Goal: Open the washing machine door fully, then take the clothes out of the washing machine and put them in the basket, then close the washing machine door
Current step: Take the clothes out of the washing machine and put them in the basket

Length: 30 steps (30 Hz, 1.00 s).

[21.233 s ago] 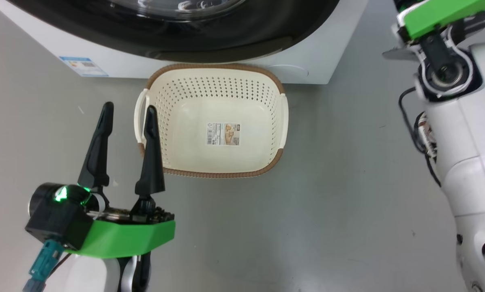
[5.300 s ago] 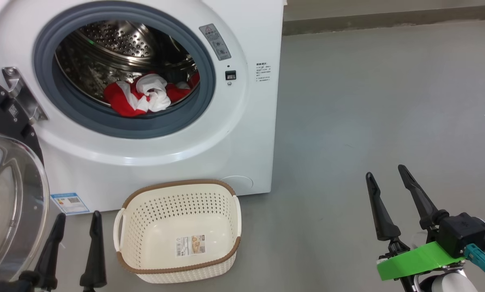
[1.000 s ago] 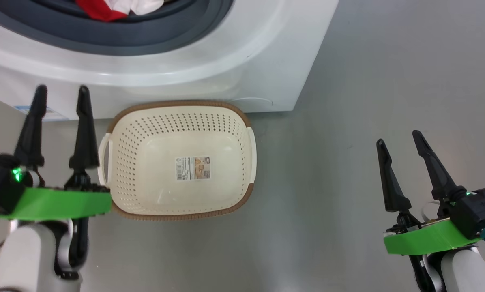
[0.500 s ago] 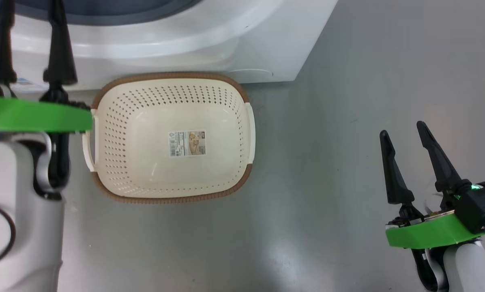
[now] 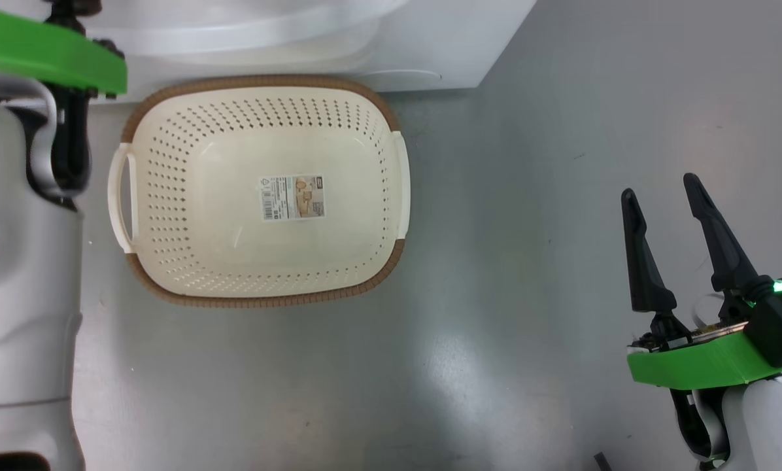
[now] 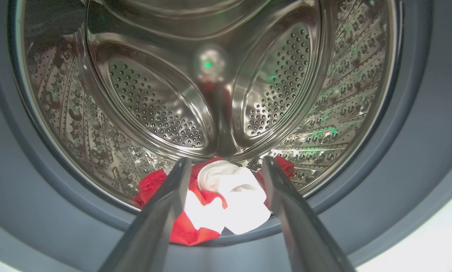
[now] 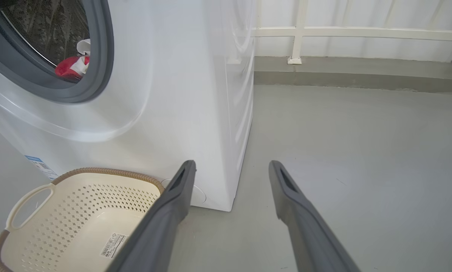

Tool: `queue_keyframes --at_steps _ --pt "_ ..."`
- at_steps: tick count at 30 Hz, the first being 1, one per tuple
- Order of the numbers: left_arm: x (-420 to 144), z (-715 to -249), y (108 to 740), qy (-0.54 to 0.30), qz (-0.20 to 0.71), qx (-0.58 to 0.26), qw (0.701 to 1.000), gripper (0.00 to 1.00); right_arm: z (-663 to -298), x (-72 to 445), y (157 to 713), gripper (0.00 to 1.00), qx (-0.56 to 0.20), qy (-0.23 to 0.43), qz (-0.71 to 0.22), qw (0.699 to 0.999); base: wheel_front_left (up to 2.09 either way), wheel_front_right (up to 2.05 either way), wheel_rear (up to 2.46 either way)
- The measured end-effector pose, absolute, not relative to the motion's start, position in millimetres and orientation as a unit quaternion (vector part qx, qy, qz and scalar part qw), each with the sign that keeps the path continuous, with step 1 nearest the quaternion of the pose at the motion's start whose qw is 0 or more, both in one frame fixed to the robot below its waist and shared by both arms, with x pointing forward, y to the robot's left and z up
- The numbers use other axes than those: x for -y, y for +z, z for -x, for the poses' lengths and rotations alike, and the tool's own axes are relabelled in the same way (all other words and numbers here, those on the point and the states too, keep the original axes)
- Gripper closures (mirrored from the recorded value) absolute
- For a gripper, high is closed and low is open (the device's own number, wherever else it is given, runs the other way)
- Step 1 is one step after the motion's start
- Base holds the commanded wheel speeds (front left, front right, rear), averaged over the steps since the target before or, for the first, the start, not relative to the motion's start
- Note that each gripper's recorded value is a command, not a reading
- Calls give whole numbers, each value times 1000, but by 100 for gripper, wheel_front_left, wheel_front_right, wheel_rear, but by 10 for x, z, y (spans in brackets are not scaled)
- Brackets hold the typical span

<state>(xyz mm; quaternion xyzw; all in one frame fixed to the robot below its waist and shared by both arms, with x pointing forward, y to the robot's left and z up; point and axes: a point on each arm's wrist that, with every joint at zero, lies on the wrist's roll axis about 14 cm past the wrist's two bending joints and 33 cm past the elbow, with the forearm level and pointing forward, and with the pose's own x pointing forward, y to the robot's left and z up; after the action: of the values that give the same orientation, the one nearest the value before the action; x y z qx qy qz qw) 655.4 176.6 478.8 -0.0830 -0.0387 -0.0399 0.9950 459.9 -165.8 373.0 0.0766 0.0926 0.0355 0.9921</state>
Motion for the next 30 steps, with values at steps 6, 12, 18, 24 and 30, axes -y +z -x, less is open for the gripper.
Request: queue_keyframes --at_steps 6,12,18,24,30 --pt "-1729 -6752 4648 -41 74 15 996 0 -4621 1680 3647 0 -100 34 -70 992 0 0 0" --pt "-1777 -6907 4516 -31 67 -13 997 0 -4599 1742 3616 0 -104 26 -64 992 0 0 0" --pt "-1787 -7011 4377 -24 65 -42 997 0 -4578 1791 3577 0 -111 22 -54 992 0 0 0" --pt "-1746 -7086 4260 -24 39 -84 995 0 -4551 1832 3594 0 -111 18 -46 993 0 0 0" --pt "-1767 -7116 4153 -19 -1 -132 991 0 -4487 1844 3628 0 -113 17 -44 992 0 0 0"
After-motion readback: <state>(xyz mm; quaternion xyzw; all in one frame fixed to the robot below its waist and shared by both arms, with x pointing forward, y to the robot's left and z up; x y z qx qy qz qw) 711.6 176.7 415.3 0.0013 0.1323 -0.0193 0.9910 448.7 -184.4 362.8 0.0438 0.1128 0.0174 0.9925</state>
